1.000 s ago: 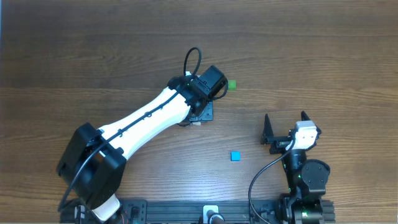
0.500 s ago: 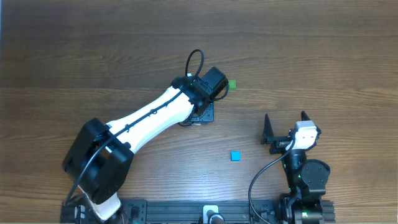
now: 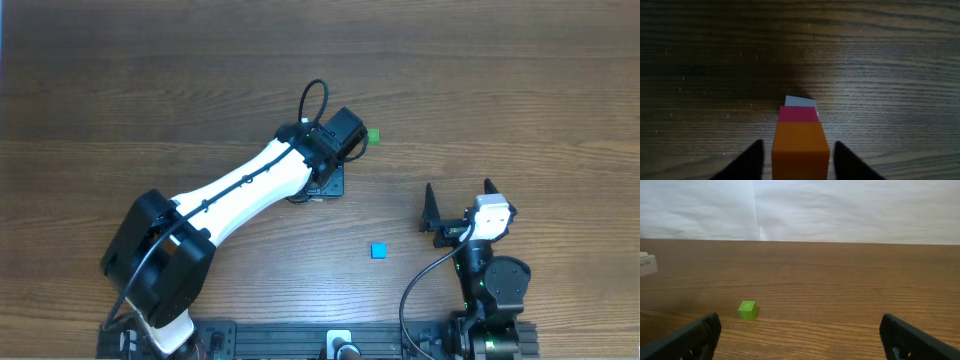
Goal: Stack Cubes
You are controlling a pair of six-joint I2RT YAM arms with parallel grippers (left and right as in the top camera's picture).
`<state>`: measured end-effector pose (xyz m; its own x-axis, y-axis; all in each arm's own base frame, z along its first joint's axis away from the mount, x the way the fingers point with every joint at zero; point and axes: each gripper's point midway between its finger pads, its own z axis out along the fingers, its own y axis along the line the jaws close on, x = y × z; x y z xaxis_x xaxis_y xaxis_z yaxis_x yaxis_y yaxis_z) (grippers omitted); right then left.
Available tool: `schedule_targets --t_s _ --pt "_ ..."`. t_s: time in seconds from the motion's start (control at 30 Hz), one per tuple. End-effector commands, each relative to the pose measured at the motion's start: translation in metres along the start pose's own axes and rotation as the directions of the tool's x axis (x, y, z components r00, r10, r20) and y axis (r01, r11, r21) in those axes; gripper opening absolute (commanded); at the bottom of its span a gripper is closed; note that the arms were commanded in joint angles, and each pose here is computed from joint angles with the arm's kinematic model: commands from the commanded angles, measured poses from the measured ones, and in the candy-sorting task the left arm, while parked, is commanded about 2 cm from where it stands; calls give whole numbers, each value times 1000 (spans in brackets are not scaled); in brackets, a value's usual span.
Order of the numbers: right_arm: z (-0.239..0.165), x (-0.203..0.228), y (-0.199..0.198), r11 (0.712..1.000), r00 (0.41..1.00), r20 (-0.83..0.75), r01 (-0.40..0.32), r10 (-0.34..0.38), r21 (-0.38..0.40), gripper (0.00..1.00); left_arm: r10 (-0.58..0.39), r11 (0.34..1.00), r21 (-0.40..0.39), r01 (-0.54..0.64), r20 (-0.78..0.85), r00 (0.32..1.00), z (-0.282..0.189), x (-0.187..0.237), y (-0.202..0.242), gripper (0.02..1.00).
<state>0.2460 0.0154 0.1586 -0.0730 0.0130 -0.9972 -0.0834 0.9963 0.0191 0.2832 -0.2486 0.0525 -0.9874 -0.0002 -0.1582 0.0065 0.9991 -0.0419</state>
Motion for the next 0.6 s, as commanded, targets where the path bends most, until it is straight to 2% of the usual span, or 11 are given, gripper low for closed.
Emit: schedule_targets --t_s 0.03,0.13,0.27,0.37,0.47,0.53,0.6 --pt "0 2 -1 1000 1000 -2 7 -7 1 991 5 1000 -12 -5 -22 1000 8 4 4 597" --pt "0 2 -1 1000 1000 -2 7 -7 1 991 5 1000 -13 -5 -22 1000 8 4 4 730" --pt "0 2 -1 1000 1000 -2 7 -7 1 993 5 1000 -7 -5 -15 1000 7 3 2 982" --pt "0 2 -1 1000 1000 -2 7 -7 1 991 -3 1000 17 2 52 999 -2 -11 -2 1000" --pt "0 2 -1 1000 1000 -2 7 -7 1 993 -41 996 85 25 197 980 -33 -40 -8 1000" --pt "0 2 -1 1000 1000 -2 7 -7 1 993 -117 986 155 68 335 935 -69 -67 -9 996" --pt "0 2 -1 1000 1000 -2 8 -8 1 993 -184 970 232 79 477 860 -113 -94 -9 998"
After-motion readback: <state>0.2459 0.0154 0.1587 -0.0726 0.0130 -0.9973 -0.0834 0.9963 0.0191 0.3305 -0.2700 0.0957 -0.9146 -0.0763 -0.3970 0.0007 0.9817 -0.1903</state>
